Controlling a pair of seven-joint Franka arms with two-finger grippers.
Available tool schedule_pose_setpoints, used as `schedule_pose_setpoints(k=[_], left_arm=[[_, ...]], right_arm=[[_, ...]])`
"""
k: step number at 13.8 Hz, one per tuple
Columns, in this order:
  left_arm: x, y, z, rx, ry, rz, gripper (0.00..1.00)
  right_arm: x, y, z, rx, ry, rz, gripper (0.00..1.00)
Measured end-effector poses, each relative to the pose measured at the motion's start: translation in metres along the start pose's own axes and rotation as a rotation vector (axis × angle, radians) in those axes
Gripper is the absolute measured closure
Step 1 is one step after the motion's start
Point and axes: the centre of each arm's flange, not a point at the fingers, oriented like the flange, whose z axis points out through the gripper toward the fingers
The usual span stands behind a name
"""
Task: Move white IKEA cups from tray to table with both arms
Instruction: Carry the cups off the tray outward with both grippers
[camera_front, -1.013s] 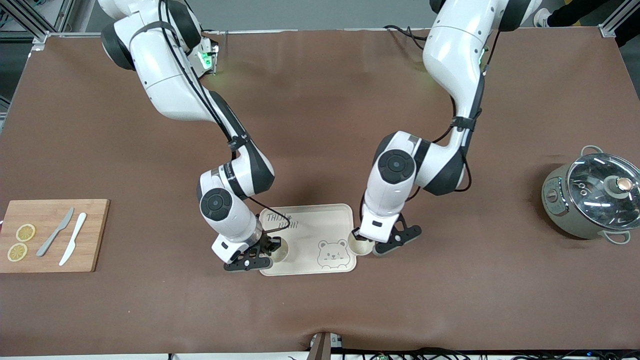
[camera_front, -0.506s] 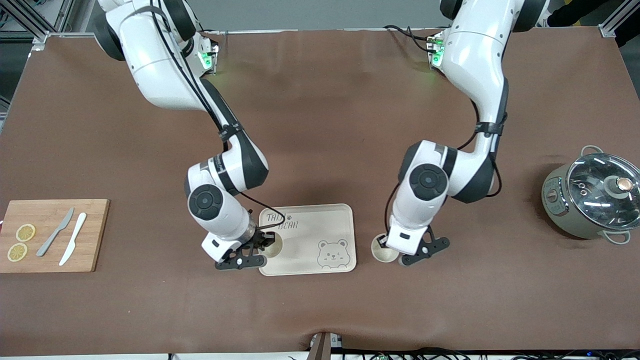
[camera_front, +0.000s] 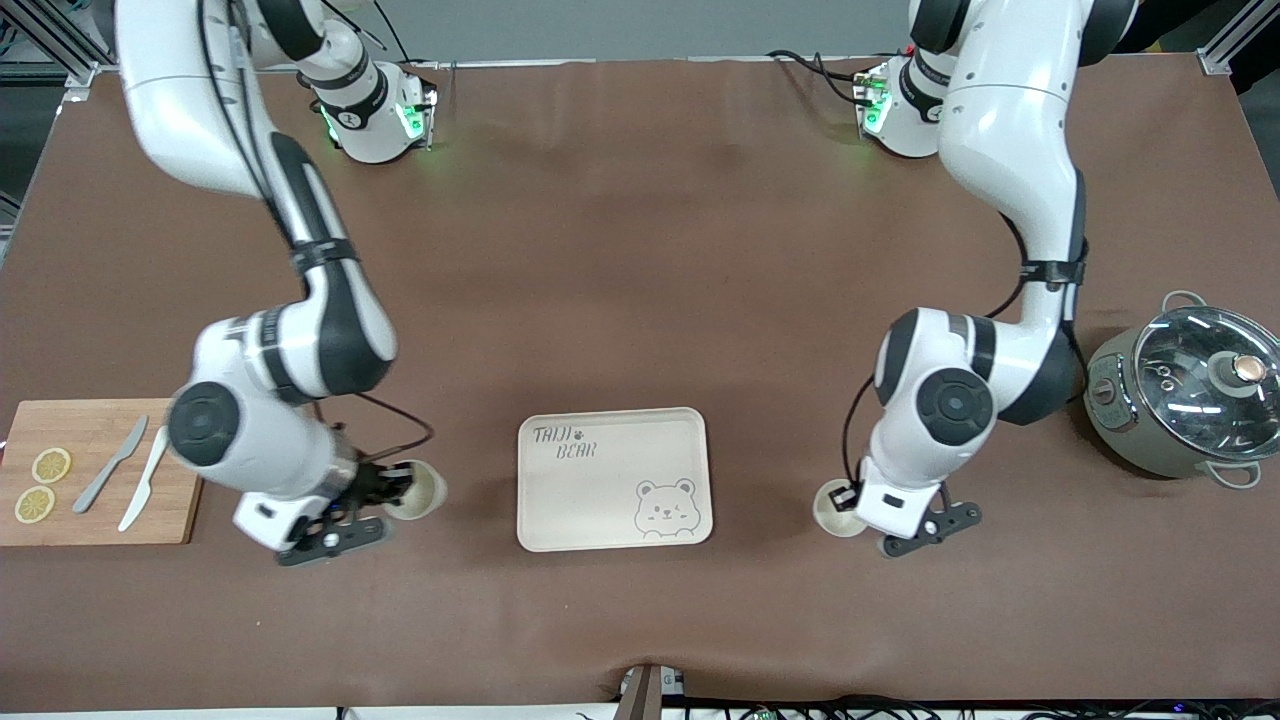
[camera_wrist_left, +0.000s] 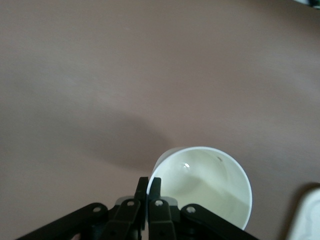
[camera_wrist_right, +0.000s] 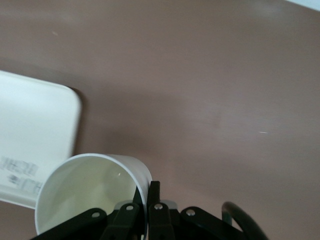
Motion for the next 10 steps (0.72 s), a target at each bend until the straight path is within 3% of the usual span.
schedule_pose_setpoints(k=[5,10], left_arm=[[0.039,-0.073,0.017,0.027,-0.027,-0.022,0.96],[0.069,-0.141,0.029,0.042,-0.044,-0.097,0.96]], right_arm=[[-0.029,0.099,0.007,0.019,-0.007,-0.1,0.96],[-0.036,0.116,0.027,0.015,0.011,-0.13,0.96]])
